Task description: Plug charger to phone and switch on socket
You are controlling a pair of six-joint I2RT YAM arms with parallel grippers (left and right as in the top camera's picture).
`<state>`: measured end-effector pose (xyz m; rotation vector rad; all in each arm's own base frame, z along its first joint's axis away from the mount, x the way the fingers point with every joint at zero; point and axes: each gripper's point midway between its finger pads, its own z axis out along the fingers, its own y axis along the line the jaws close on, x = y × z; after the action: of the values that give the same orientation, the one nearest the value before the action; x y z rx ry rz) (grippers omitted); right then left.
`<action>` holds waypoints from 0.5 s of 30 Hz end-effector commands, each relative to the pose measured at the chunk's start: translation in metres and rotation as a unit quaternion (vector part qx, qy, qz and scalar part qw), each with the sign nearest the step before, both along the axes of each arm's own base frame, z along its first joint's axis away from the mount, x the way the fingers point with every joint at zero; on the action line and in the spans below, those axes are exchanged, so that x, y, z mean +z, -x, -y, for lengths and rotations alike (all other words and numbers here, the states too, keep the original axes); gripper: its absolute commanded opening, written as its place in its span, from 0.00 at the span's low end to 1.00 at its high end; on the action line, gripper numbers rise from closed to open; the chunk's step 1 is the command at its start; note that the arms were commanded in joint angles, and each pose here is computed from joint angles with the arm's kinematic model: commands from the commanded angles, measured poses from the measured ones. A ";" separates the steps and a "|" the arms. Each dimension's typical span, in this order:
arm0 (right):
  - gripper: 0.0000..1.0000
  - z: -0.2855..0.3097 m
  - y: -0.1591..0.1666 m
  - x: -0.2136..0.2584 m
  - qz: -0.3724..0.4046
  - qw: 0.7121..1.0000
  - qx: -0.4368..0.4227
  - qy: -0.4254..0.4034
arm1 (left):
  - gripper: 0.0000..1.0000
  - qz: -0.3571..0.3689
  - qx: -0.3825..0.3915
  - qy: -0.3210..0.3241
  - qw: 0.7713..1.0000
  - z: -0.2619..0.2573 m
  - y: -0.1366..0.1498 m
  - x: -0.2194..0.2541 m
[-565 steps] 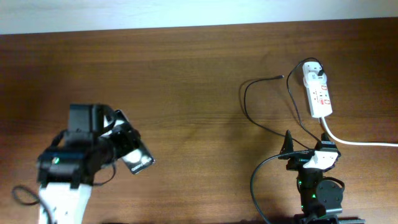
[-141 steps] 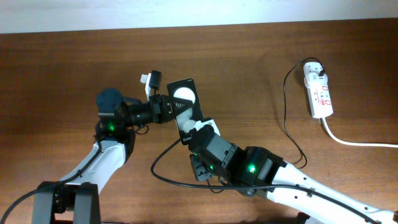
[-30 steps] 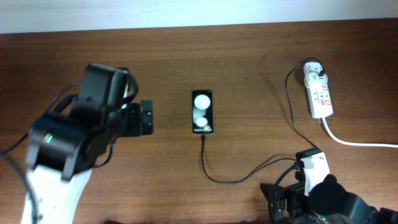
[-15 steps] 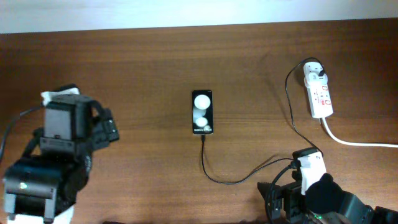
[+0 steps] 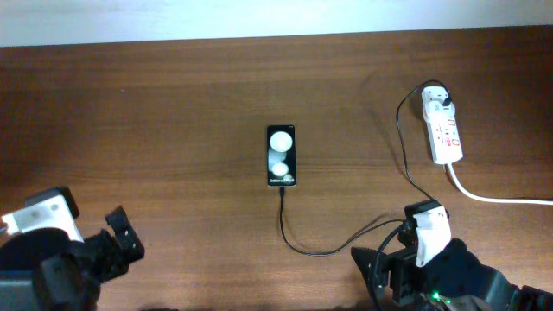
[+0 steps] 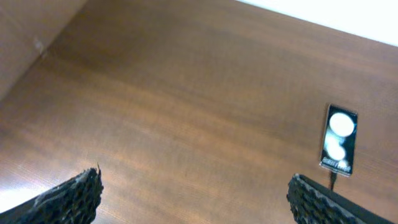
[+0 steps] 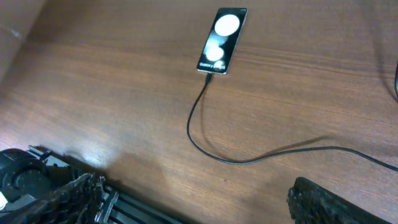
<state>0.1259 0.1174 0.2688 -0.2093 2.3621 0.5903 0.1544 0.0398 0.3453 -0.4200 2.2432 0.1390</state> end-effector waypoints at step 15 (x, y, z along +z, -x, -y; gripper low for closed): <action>0.29 -0.067 -0.051 -0.069 -0.081 0.988 -0.008 0.130 | 0.99 -0.024 -0.016 0.009 1.000 0.005 0.041 -0.015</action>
<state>0.1730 0.1776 0.2189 -0.2448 2.5357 0.3573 0.1228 0.0358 0.3278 -0.4035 2.3310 0.1277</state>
